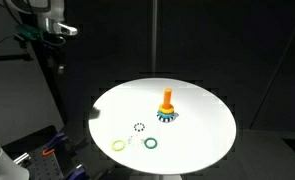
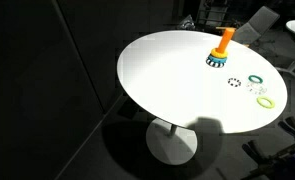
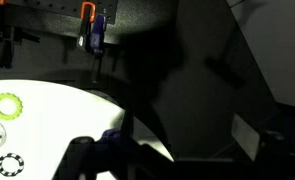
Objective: Remove the orange circular object from the wooden object
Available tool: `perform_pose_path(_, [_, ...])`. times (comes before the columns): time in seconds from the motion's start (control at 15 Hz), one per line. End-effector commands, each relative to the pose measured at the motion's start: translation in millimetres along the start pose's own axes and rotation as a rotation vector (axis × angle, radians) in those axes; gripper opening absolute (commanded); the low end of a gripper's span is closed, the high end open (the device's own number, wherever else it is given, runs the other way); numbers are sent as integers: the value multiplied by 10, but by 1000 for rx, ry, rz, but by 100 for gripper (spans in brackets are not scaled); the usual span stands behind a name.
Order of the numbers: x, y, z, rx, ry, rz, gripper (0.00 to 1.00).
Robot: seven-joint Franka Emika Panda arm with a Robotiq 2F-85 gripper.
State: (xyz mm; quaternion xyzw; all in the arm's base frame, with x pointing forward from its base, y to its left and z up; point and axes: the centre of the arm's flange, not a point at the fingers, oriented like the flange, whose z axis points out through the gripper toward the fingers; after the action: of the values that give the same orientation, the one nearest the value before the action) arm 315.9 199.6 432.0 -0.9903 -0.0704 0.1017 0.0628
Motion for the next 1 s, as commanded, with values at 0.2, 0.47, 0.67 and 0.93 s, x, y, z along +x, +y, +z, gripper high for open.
perform_pose_path(0.2, [0,0,0,0,0,0,100])
perform_pose_path(0.47, [0,0,0,0,0,0,100])
perform_pose_path(0.67, [88,16,-97,-1,22,14,100])
perform_pose_path(0.93, [307,63,-188,0,84,48,100])
